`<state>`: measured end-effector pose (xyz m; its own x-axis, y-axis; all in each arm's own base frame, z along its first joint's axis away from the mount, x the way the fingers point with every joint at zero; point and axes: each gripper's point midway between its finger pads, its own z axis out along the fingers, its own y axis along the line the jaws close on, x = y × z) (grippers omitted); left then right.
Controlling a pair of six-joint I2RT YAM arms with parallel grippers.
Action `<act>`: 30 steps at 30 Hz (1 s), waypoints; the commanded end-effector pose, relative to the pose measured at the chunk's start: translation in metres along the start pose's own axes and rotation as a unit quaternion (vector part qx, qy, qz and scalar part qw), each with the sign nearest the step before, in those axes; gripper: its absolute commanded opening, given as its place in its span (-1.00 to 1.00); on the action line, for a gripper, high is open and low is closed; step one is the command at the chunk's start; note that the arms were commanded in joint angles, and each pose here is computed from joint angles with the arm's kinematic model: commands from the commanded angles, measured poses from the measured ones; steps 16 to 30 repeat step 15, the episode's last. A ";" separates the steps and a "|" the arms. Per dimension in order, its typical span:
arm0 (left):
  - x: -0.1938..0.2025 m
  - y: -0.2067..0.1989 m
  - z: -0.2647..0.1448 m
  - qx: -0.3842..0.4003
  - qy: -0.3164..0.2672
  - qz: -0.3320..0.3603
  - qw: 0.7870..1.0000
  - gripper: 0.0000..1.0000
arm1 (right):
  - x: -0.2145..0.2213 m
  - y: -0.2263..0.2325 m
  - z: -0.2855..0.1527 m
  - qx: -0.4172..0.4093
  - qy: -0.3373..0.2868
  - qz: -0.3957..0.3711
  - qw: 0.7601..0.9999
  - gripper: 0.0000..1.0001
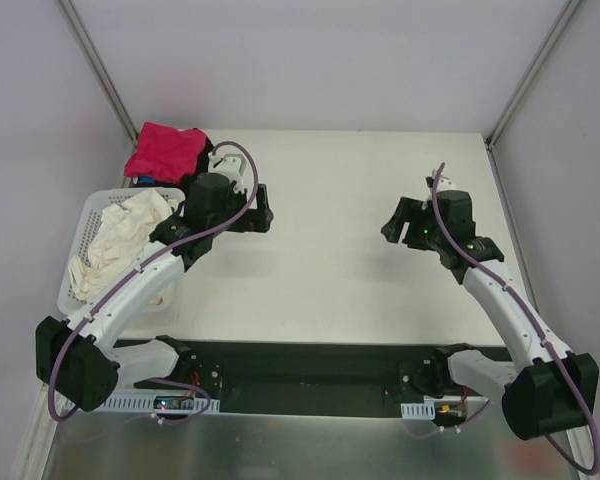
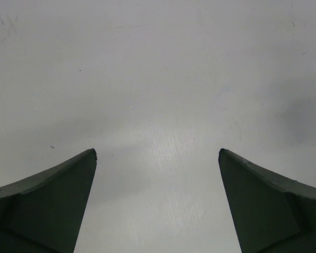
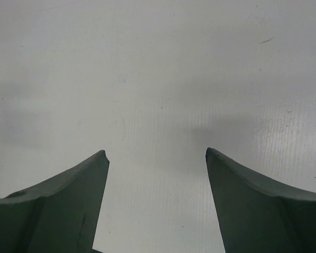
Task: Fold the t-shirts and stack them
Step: Put the neatly folded tshirt into the corner of the board with both arms
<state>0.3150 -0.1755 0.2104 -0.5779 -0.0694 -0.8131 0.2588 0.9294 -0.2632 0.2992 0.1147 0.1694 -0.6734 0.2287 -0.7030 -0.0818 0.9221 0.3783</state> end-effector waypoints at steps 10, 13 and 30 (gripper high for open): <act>-0.004 0.003 0.000 -0.014 -0.013 0.015 1.000 0.98 | 0.003 -0.016 -0.005 0.042 -0.004 -0.018 0.999 0.54; -0.003 0.004 0.002 -0.018 -0.011 0.016 1.000 0.98 | 0.004 -0.018 -0.004 0.045 0.000 -0.018 0.999 0.54; -0.005 0.005 0.001 -0.020 -0.014 0.015 1.000 0.98 | 0.004 -0.017 -0.004 0.044 0.002 -0.018 0.999 0.54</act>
